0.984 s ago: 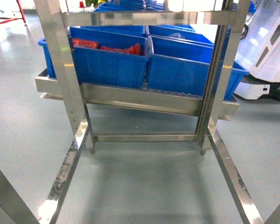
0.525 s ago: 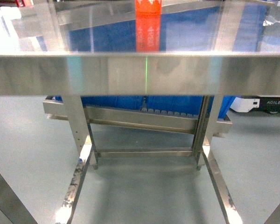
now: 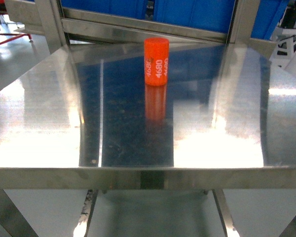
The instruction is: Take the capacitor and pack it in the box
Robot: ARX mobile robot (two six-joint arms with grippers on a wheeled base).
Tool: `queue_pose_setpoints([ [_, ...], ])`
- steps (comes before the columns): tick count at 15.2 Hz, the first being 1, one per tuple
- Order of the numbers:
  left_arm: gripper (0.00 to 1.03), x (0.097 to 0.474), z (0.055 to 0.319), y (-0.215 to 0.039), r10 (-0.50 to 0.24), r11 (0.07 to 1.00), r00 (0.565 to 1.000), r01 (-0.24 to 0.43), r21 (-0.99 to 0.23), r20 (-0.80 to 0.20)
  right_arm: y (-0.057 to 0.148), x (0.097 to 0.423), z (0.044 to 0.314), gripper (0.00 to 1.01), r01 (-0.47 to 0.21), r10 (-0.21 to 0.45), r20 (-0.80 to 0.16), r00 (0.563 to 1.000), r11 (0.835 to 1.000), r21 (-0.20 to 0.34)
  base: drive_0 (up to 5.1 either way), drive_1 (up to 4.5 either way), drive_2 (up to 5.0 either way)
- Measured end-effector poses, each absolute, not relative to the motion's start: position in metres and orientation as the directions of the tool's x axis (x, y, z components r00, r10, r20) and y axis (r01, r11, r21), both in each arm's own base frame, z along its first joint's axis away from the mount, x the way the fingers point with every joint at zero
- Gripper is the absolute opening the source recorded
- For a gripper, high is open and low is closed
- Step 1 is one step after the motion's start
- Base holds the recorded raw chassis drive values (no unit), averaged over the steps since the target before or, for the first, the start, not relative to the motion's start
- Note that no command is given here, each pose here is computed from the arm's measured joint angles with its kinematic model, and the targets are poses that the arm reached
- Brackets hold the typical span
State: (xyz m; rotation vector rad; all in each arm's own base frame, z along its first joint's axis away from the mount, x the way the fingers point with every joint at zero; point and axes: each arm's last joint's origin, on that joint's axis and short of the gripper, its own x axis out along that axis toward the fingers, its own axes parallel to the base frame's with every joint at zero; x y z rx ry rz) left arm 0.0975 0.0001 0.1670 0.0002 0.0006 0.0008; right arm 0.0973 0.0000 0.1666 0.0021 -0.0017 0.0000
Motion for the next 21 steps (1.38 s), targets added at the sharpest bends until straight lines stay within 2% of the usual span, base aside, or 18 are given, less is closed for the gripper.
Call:
queue_pose_setpoints([
  [19,0.98,0.0975,0.1671,0.0001,0.001,1.0,1.0,-0.001,0.001,0.0,0.0,0.0973,0.1666,0.98,0.0,0.0,0.002,1.0,1.0,0.002,0.0,0.0,0.0],
  [20,0.98,0.0976,0.1665,0.0,0.004,1.0,1.0,-0.004,-0.006,-0.007,0.0,0.0973,0.1666,0.98,0.0,0.0,0.002,1.0,1.0,0.002,0.0,0.0,0.0],
  [21,0.98,0.1032,0.1693,-0.0028,0.043,0.997,0.999,-0.043,-0.062,0.007,0.0,0.0973,0.1666,0.98,0.001,-0.001,0.001,1.0,1.0,0.002,0.0,0.0,0.0],
])
